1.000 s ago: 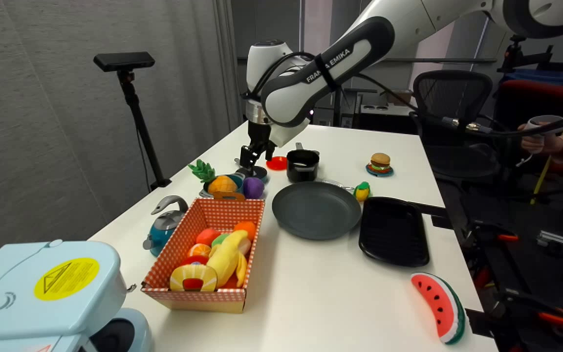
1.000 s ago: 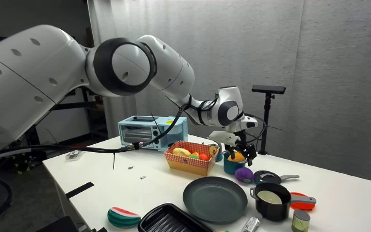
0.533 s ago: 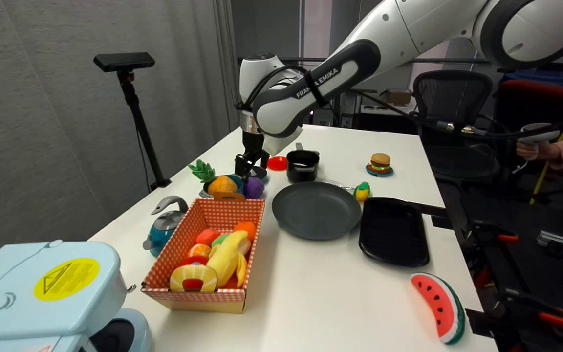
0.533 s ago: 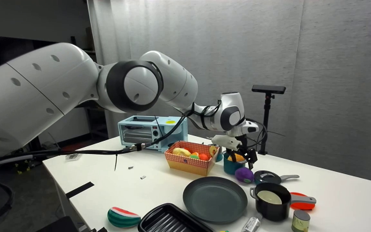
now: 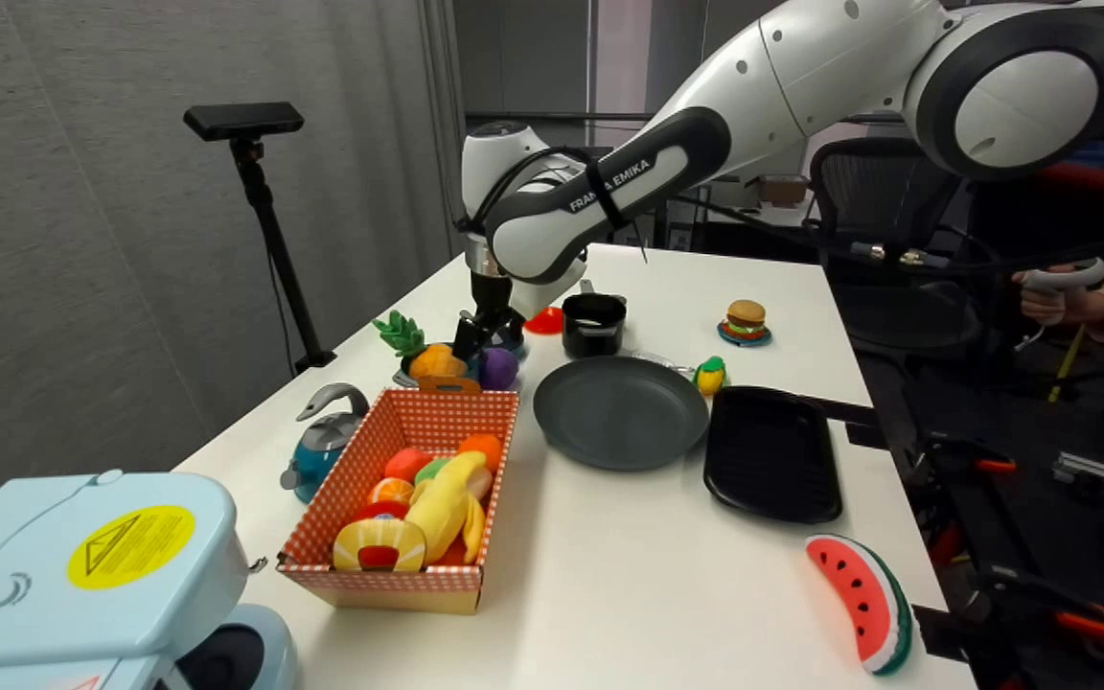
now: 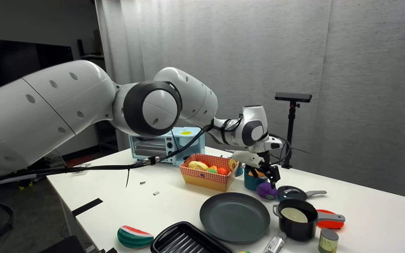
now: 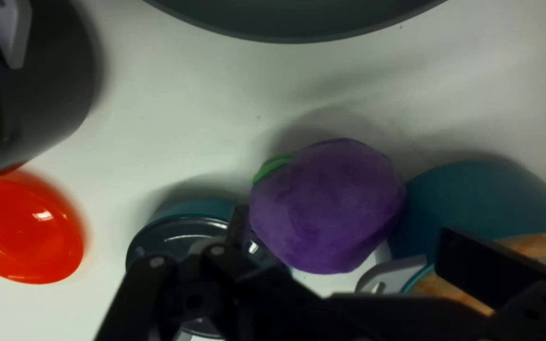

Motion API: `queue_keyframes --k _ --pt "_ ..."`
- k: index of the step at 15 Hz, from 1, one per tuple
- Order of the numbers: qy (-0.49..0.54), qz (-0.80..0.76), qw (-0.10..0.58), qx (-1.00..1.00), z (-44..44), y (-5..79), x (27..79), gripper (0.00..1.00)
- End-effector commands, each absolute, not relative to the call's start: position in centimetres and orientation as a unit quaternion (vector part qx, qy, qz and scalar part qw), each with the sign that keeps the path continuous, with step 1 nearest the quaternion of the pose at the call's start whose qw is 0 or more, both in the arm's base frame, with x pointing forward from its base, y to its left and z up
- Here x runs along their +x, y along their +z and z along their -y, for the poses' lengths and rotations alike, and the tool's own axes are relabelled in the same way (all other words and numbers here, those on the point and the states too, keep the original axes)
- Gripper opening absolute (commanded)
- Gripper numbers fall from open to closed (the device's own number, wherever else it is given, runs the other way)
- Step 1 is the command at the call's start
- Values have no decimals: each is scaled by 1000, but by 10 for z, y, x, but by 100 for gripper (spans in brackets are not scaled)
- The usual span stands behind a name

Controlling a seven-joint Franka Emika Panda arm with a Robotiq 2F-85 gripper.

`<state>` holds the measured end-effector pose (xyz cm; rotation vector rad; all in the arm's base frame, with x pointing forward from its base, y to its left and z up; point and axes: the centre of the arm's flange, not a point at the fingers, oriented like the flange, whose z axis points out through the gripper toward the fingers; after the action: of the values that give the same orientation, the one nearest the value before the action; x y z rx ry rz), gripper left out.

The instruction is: Put the purple plush toy on the oven tray

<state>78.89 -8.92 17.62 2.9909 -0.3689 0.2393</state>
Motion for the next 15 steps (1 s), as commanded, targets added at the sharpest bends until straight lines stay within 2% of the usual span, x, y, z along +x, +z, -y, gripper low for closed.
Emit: queue_keyframes --k 1,15 --pt "75 131 51 987 90 167 809 100" --pt "113 142 22 983 98 236 798 100"
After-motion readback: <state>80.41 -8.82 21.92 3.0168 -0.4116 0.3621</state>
